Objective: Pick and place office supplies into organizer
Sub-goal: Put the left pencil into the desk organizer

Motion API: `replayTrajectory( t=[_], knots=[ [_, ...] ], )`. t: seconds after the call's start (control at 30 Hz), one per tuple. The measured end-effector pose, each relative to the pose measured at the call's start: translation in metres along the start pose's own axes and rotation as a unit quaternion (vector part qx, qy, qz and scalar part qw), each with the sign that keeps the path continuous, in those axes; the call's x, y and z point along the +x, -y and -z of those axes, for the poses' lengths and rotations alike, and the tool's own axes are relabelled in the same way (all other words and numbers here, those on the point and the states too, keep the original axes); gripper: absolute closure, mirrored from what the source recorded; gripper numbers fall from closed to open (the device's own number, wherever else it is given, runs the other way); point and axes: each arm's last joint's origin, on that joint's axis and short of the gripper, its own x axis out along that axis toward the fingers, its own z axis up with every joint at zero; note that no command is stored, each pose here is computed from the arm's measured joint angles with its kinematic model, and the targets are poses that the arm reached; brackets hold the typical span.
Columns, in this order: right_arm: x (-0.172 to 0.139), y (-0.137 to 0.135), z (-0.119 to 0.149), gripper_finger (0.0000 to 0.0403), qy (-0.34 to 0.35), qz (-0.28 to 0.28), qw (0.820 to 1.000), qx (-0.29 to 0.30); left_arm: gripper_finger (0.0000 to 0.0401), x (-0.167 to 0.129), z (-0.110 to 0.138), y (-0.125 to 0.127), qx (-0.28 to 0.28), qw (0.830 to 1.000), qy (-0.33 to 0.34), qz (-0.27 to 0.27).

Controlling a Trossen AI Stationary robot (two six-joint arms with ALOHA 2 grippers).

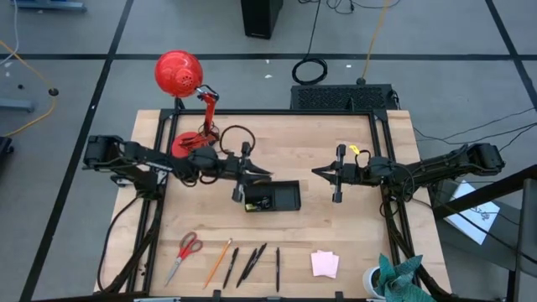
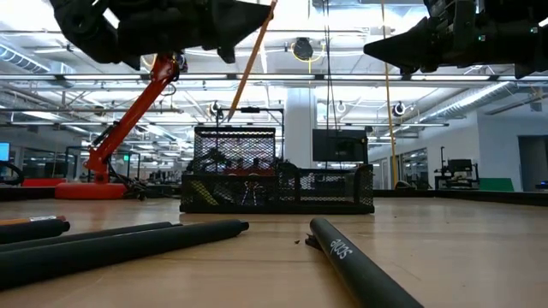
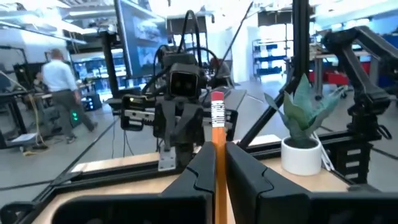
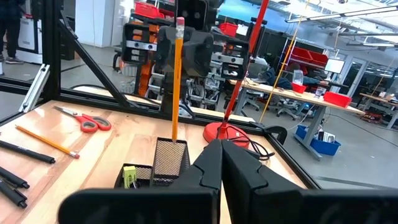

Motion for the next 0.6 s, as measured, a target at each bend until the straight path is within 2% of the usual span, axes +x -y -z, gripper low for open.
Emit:
replayTrajectory(
  t=[0.2,0.33,0.6],
  knots=[
    [0.000,0.000,0.000,0.0403,0.001,0.001,1.000,0.000,0.0389,0.004,0.021,0.002,-0.020,1.000,-0.007,-0.020],
    [0.000,0.000,-0.001,0.0403,0.004,0.001,1.000,0.002,0.0382,0.008,0.041,0.001,-0.034,0.998,-0.028,-0.043],
    [0.000,0.000,0.000,0.0403,0.001,0.001,1.000,0.002,0.0385,0.012,0.059,0.000,-0.034,0.997,-0.043,-0.057]
  ],
)
